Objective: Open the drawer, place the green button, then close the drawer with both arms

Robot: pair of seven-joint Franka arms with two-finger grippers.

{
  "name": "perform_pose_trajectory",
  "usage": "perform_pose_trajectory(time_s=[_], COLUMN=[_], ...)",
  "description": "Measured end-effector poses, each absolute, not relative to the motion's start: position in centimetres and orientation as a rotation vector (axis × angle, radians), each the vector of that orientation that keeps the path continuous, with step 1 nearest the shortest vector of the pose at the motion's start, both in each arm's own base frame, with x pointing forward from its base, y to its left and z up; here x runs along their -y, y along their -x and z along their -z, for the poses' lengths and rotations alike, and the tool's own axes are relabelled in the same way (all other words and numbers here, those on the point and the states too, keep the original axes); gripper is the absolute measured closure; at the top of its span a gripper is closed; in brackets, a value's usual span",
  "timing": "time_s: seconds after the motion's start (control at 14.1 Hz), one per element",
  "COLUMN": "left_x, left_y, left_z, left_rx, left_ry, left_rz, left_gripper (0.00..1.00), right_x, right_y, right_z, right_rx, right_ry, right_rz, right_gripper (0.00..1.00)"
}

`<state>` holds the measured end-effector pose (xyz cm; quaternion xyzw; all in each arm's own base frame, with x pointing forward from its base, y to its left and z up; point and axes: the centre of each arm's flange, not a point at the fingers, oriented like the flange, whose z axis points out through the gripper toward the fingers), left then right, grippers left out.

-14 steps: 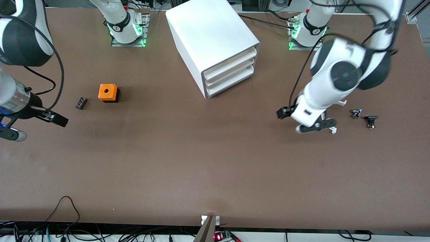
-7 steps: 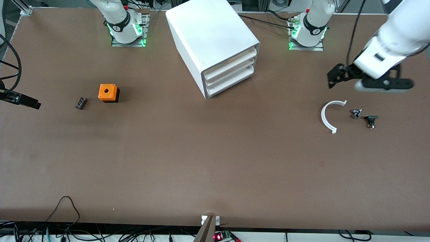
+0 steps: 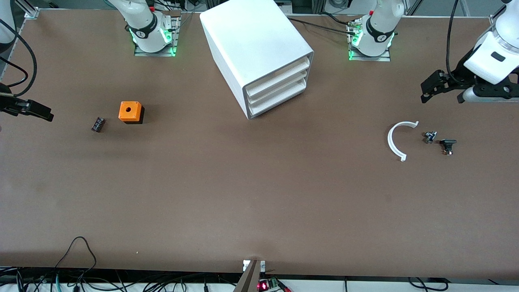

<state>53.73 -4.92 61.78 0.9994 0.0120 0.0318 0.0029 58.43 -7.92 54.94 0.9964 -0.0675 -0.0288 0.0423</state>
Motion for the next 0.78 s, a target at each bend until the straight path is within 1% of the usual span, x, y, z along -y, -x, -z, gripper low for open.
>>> perform_pose_trajectory(time_s=[0.28,0.42,0.78], left_x=[3.4,3.3,3.8], left_y=[-54.1,-54.5,-54.6], left_z=[-62.9,-63.0,-62.3], left_rx=[-0.080,-0.084,-0.070], left_ry=[-3.125,-3.122,-3.125], left_rz=[-0.139,-0.141,-0.093], left_gripper=[0.00,0.00,0.00], right_x=[8.0,8.4,8.5], right_y=[-58.3,-57.7,-56.9], right_z=[-54.5,-54.4,-54.9], right_rx=[0.210,0.219,0.221], right_ry=[-3.052,-3.058,-3.061], right_rz=[0.099,0.106,0.091], right_gripper=[0.00,0.00,0.00])
